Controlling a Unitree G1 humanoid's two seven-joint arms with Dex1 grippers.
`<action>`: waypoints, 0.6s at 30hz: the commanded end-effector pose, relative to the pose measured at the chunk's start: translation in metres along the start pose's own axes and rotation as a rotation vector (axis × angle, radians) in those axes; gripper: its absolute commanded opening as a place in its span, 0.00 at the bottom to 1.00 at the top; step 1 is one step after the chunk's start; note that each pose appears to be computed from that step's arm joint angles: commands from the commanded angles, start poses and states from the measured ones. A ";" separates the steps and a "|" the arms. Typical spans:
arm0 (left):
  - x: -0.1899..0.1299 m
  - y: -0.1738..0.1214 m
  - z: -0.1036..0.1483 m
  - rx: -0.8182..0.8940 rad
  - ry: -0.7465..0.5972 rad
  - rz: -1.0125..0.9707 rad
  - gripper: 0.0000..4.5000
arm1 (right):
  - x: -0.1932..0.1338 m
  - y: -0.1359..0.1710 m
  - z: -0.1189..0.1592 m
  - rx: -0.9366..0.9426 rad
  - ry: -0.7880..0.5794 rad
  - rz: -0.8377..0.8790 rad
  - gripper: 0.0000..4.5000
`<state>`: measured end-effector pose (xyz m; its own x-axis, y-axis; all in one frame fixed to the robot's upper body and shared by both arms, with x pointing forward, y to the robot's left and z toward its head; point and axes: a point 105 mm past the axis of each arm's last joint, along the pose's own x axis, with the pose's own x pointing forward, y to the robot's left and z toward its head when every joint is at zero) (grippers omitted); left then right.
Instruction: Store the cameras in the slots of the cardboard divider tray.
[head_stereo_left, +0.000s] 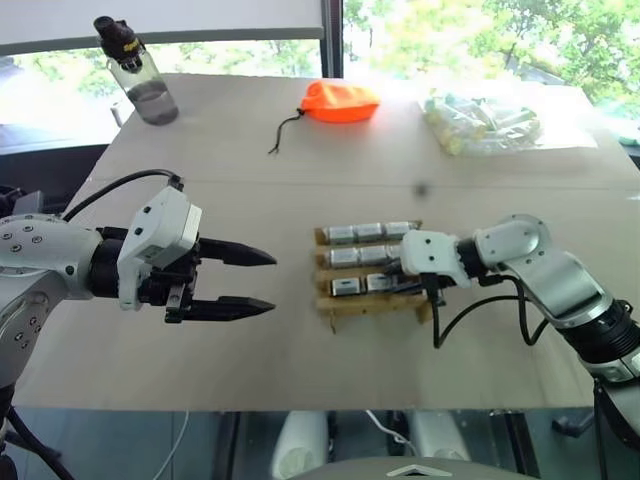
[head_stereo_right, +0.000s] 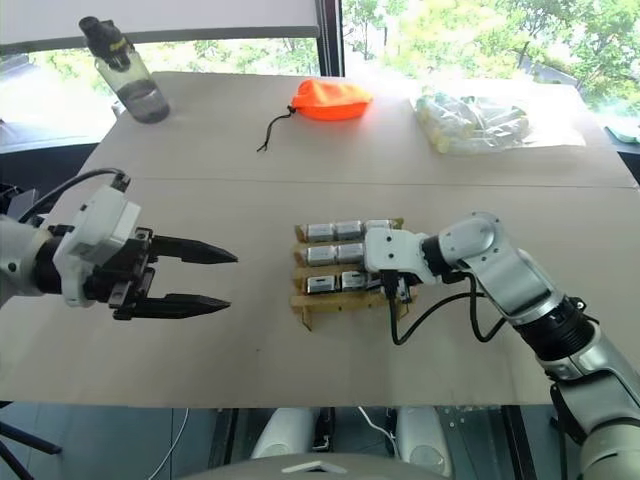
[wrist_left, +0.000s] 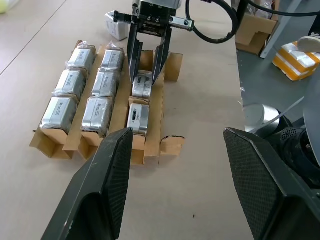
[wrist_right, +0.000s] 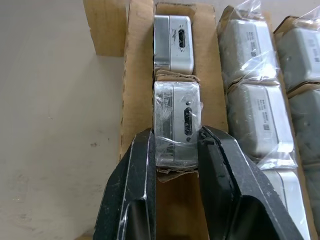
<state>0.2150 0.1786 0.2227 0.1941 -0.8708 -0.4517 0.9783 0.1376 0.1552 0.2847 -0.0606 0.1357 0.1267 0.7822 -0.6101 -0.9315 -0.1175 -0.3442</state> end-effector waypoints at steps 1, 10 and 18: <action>-0.002 0.001 0.005 0.032 -0.002 0.002 0.66 | -0.002 -0.002 0.007 -0.018 -0.008 -0.014 0.45; -0.002 0.000 0.004 0.027 -0.007 -0.005 0.66 | -0.026 -0.007 0.035 0.098 -0.219 -0.103 0.99; 0.004 -0.001 0.010 0.038 -0.050 -0.016 0.66 | -0.085 -0.026 0.015 0.289 -0.309 -0.451 0.99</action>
<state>0.2169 0.1753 0.2246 0.1876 -0.8862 -0.4236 0.9786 0.1315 0.1583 0.2907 -0.1035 0.1899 0.3913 0.8831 -0.2591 -0.9124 0.3355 -0.2344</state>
